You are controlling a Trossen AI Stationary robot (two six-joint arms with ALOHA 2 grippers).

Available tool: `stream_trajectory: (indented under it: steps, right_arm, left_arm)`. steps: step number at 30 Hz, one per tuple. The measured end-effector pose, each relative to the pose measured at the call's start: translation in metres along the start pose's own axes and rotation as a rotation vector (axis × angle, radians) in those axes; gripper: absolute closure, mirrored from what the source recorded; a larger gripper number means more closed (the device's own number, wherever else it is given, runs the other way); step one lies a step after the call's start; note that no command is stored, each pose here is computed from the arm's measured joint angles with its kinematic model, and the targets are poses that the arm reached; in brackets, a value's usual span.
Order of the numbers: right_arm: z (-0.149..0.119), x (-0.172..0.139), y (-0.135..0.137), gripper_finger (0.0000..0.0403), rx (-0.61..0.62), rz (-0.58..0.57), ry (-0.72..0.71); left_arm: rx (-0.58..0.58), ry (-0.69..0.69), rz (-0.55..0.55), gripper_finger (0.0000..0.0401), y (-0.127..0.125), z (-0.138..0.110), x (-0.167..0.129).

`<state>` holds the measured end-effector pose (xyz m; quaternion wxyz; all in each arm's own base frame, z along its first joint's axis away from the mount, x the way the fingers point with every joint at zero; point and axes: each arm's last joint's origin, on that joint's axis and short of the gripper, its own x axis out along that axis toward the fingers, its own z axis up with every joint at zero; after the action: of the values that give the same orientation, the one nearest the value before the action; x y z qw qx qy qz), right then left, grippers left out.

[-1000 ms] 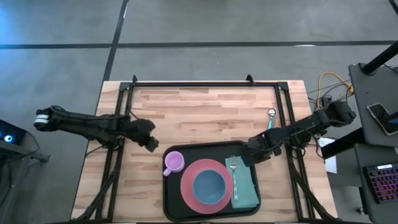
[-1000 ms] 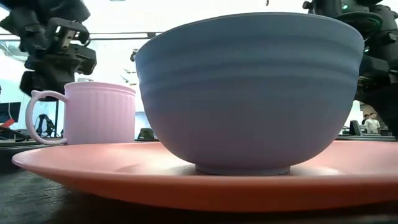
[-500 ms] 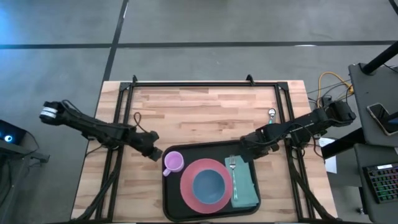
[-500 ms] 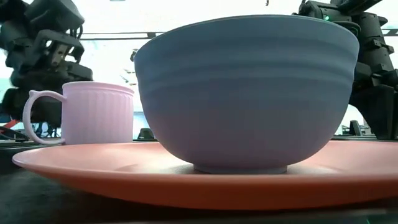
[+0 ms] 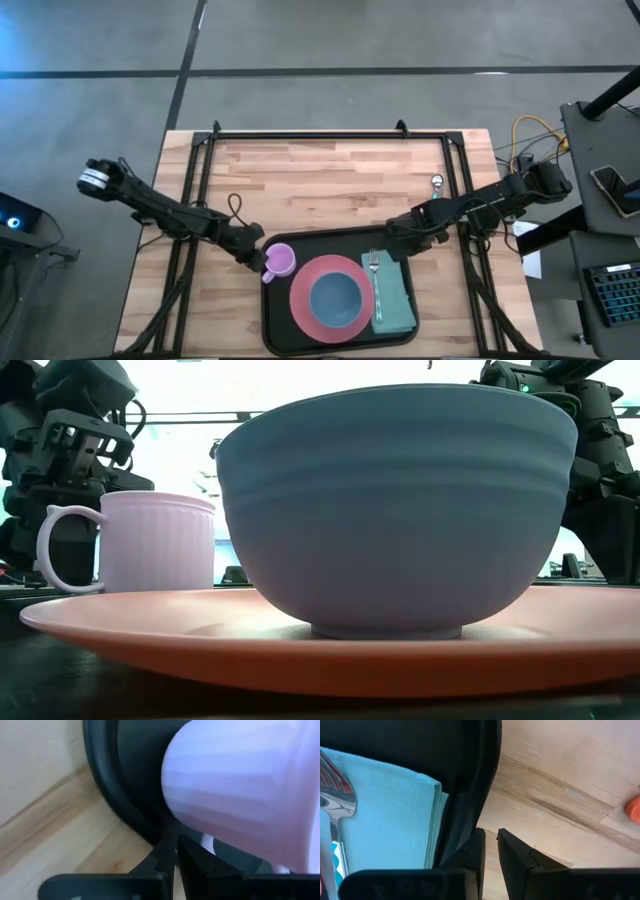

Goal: Set up tray
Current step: Adjust the black serving tray, then put the orange knife on the blue napkin to the right of the white patterned fork

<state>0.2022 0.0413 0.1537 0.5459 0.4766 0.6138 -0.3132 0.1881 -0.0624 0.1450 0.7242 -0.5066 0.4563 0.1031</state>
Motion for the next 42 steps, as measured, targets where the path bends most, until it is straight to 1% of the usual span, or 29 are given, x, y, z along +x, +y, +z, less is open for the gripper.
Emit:
stream_trajectory:
  steps: [6,11,15,22,31,34,38,42]
  right_arm:
    - [0.000,0.000,0.000,0.0360,-0.004,0.000,0.000]
    - [0.000,0.000,0.000,0.0360,-0.019,0.000,0.000]
    - [0.000,0.000,0.000,0.0360,-0.018,-0.001,-0.007]
    - [0.001,0.000,0.000,0.0360,-0.011,-0.004,-0.026]
    - [0.002,0.000,0.000,0.0360,0.007,-0.005,-0.072]
    - [0.002,-0.002,0.001,0.0360,0.006,0.014,-0.090]
    - [0.002,-0.007,0.003,0.0360,0.002,0.031,-0.128]
    - [0.003,-0.016,0.005,0.0360,-0.006,0.050,-0.214]
  left_arm:
    - [0.011,-0.036,0.020,0.0398,0.001,0.002,0.006]
    - [0.051,-0.072,0.049,0.0398,0.005,0.005,0.010]
    - [0.042,-0.090,0.072,0.0398,0.009,0.011,0.011]
    - [0.061,-0.147,0.111,0.0398,0.017,0.026,0.008]
    - [0.077,-0.245,0.146,0.0398,0.029,0.054,0.001]
    - [0.075,-0.260,0.131,0.0398,0.030,0.058,-0.004]
    - [0.083,-0.275,0.091,0.0398,0.026,0.057,-0.014]
    - [0.097,-0.315,0.024,0.0398,0.020,0.054,-0.033]
